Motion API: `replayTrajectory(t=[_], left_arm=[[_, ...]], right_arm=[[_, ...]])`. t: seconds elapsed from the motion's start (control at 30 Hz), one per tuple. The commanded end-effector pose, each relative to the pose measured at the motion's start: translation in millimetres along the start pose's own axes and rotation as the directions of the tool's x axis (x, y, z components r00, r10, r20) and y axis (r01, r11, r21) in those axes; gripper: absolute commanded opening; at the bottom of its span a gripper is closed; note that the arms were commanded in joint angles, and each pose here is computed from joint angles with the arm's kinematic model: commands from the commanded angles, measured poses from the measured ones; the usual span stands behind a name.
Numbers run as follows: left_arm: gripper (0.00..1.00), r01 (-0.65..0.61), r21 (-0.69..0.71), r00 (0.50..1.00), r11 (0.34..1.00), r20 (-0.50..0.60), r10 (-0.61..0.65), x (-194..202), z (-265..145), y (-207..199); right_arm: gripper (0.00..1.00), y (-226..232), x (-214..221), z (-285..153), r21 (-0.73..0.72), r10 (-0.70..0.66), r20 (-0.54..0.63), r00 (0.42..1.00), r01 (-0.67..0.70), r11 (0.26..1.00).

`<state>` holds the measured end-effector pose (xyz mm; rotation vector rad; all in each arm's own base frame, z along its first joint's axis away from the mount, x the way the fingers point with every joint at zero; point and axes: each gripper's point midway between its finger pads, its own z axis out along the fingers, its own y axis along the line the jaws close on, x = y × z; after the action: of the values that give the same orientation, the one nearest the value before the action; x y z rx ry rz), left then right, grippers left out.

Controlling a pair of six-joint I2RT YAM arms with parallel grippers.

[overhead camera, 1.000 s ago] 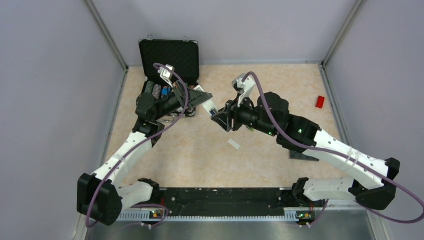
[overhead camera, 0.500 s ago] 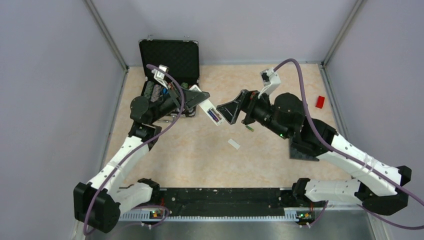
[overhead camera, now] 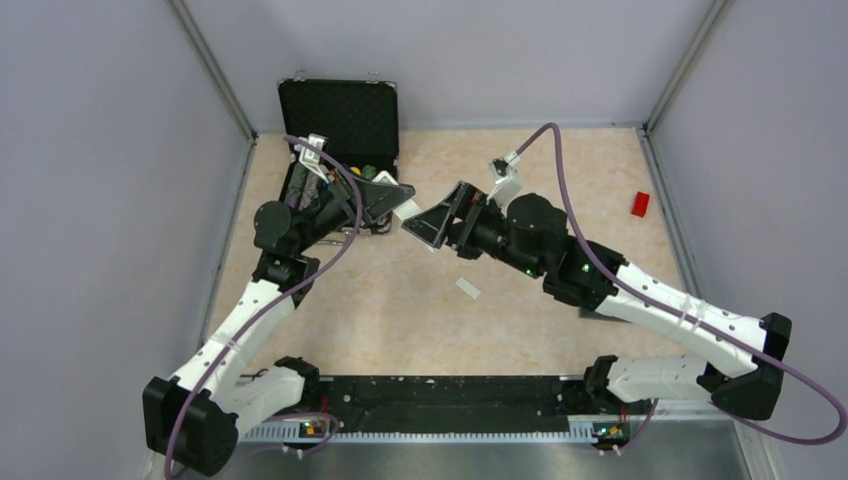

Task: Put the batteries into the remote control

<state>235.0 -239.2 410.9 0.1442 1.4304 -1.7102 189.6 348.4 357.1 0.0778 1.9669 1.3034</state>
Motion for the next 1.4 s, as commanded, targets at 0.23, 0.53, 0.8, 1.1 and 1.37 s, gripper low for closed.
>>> replayTrajectory(t=[0.23,0.53,0.8,1.1,1.37], left_arm=[[0.00,-0.066,0.072,0.997,0.995,0.051,0.062,-5.2,-8.6,-26.4],[0.00,-0.074,0.080,0.996,0.994,0.060,0.069,-6.2,-10.5,-31.1],[0.00,-0.080,0.079,0.994,0.994,0.074,0.074,-7.7,-12.7,-34.6],[0.00,-0.041,0.111,0.991,0.993,0.133,0.026,-21.8,-12.6,-51.9],[0.00,-0.039,0.125,0.985,0.991,0.174,0.016,-30.2,-14.0,-61.2]], right_arm=[[0.89,29.9,-7.3,3.6,-0.142,0.162,0.009,0.987,-0.159,0.977],[0.68,18.8,-0.4,7.9,-0.120,0.191,0.002,0.982,-0.190,0.974],[0.60,10.8,7.1,9.8,-0.104,0.212,-0.013,0.977,-0.212,0.972],[0.54,5.3,6.8,6.5,-0.107,0.219,0.003,0.976,-0.217,0.970],[0.52,-2.8,9.3,5.1,-0.096,0.225,0.008,0.974,-0.224,0.970]])
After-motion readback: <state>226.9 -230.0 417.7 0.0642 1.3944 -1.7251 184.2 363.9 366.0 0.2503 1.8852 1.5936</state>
